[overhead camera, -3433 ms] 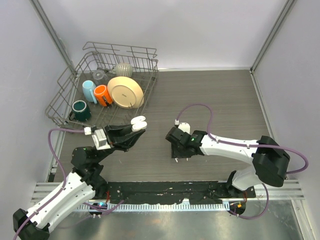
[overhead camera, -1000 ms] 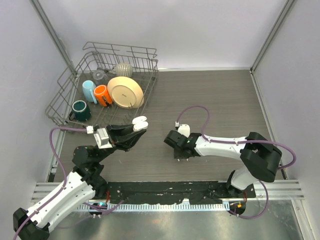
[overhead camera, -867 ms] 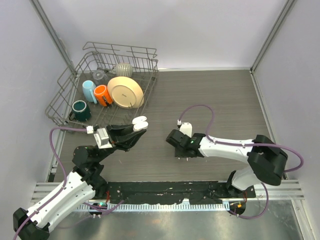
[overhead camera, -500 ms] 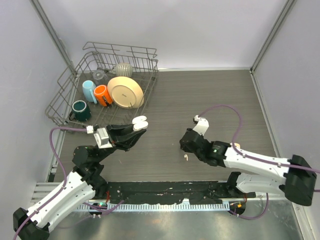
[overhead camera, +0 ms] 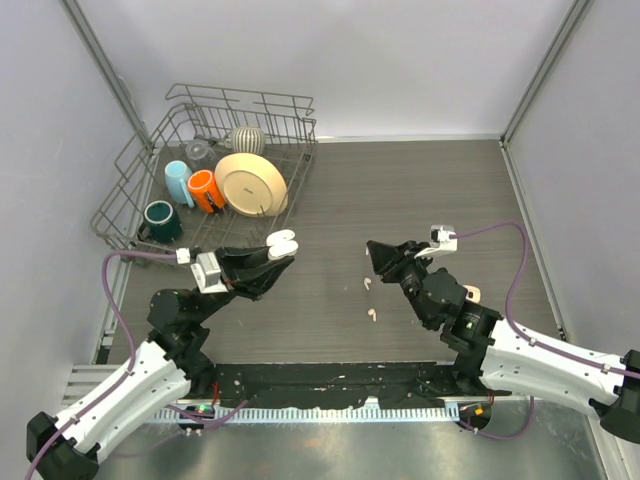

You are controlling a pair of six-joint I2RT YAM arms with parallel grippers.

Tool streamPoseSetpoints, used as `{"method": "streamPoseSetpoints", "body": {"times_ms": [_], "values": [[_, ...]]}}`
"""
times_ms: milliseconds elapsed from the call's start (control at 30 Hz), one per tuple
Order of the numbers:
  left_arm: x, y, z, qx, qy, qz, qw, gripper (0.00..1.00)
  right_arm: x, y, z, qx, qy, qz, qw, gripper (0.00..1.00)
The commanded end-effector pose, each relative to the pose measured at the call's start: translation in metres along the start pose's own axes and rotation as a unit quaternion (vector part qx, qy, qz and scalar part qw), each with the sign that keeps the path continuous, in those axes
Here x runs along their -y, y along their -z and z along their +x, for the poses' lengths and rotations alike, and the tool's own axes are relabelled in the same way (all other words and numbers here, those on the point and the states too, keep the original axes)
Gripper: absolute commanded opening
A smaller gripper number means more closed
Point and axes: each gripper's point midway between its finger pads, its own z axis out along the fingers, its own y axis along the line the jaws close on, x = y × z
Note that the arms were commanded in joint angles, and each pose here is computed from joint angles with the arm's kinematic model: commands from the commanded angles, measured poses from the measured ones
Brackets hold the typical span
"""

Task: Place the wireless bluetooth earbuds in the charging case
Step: Place the earbud in the charging case.

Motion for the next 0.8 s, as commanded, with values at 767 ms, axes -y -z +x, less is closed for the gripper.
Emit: {"method": "streamPoseSetpoints", "body": {"times_ms": [767], "values": [[-0.004,-0.009,-0.010,0.030,0.000,-0.001,1.000,0.00,-0.202,0.048,-0.106,0.193,0.033,-0.343,0.919,0.01]]}}
